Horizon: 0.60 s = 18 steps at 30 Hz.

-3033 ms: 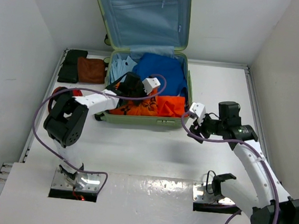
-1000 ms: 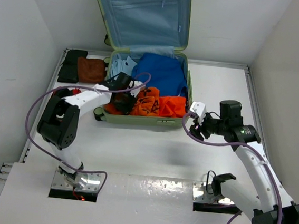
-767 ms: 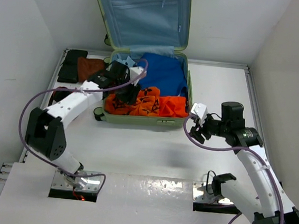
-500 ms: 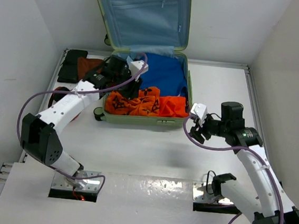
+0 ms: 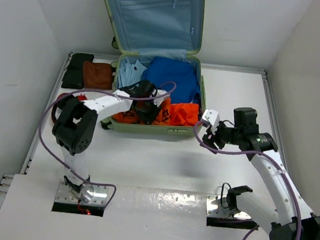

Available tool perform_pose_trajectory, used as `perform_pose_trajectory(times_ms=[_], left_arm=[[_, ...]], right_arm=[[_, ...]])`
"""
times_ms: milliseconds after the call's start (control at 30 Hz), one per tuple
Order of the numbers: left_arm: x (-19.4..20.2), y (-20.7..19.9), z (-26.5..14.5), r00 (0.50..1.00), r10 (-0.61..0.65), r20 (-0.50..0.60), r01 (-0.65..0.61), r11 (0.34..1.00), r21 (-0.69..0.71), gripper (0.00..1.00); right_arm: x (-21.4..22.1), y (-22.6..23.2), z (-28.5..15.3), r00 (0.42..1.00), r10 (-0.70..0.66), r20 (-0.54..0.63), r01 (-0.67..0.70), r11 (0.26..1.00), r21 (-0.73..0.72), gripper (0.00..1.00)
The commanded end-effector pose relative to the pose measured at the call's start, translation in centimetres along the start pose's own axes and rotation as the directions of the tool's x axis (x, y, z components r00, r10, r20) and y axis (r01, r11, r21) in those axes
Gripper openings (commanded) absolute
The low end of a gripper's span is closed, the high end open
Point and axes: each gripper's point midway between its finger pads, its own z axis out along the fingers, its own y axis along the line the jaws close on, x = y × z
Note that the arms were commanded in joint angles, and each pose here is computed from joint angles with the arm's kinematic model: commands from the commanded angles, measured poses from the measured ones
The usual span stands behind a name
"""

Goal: Pack the luggage

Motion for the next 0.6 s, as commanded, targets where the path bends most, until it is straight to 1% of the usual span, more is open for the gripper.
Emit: perform_pose_trajectory(times_ms=[0,33,67,133,167,200,233,267,300,333,367,400,433,467,500,533,567], left_arm=[[-1.0,0.7,0.7,0.999,-0.033,0.018,0.033,0.999,-0.003,0.41],[-1.4,0.9,0.5,0.998,-0.053,0.029,0.053,0.999,0.004,0.44],[-2.1,0.5,0.3,0.998,-0.05,0.047,0.048,0.998,0.031,0.5],[-4.4,0.4,-2.4,0.991,-0.038,0.13,0.034,0.999,0.028,0.56],[-5.6,0.3,-3.8,0.984,-0.027,0.174,0.023,0.999,0.022,0.61],[-6.8,0.0,-5.4,0.976,-0.003,0.219,-0.002,1.0,0.023,0.64],[-8.6,0.1,-8.8,0.952,0.023,0.305,-0.024,1.0,-0.001,0.65],[-9.2,0.0,-10.7,0.941,0.033,0.338,-0.028,0.999,-0.019,0.65],[-10.0,0.1,-12.6,0.923,0.04,0.382,-0.029,0.999,-0.034,0.73],[-10.0,0.4,-14.1,0.916,0.04,0.4,-0.021,0.998,-0.052,0.75],[-10.8,0.6,-17.5,0.889,0.056,0.455,-0.022,0.997,-0.08,0.75],[-10.8,1.3,-19.0,0.881,0.055,0.471,-0.001,0.993,-0.114,0.81],[-10.5,2.0,-20.1,0.876,0.05,0.48,0.019,0.99,-0.137,0.84],[-10.2,2.6,-21.3,0.873,0.033,0.487,0.049,0.987,-0.154,0.86],[-9.6,4.4,-23.2,0.86,0.018,0.51,0.099,0.974,-0.202,0.86],[-9.0,5.4,-24.1,0.859,0.005,0.513,0.13,0.965,-0.227,0.91],[-8.1,6.4,-24.7,0.863,-0.013,0.506,0.163,0.953,-0.254,1.0]], right_arm=[[-2.2,-1.2,-0.7,0.998,-0.054,0.045,0.052,0.998,0.039,0.6],[-2.0,-0.9,-0.6,0.998,-0.047,0.039,0.046,0.998,0.032,0.6],[-2.1,-0.8,-0.7,0.998,-0.054,0.042,0.053,0.998,0.031,0.6],[-2.2,-0.5,-0.8,0.997,-0.057,0.048,0.056,0.998,0.03,0.6],[-2.2,-0.6,-0.9,0.997,-0.06,0.049,0.058,0.998,0.033,0.6],[-2.2,-0.5,-0.9,0.996,-0.065,0.055,0.063,0.997,0.037,0.6],[-2.1,-0.4,-0.9,0.996,-0.065,0.058,0.062,0.997,0.039,0.6],[-2.1,-0.4,-0.9,0.996,-0.065,0.059,0.063,0.997,0.038,0.6],[-1.8,-0.2,-0.7,0.997,-0.059,0.056,0.058,0.998,0.028,0.6],[-1.8,-0.1,-0.8,0.996,-0.062,0.056,0.06,0.998,0.029,0.6],[-1.7,0.1,-0.8,0.997,-0.058,0.054,0.056,0.998,0.023,0.6],[-1.5,0.2,-0.8,0.997,-0.06,0.049,0.06,0.998,0.018,0.6],[-1.6,0.1,-0.9,0.997,-0.063,0.049,0.062,0.998,0.021,0.6],[-1.7,0.2,-0.9,0.996,-0.068,0.052,0.067,0.998,0.018,0.6],[-1.7,0.2,-0.8,0.996,-0.068,0.052,0.068,0.998,0.017,0.6],[-1.8,0.2,-0.8,0.996,-0.073,0.056,0.073,0.997,0.018,0.6],[-1.9,0.1,-0.9,0.996,-0.071,0.057,0.07,0.997,0.02,0.6]])
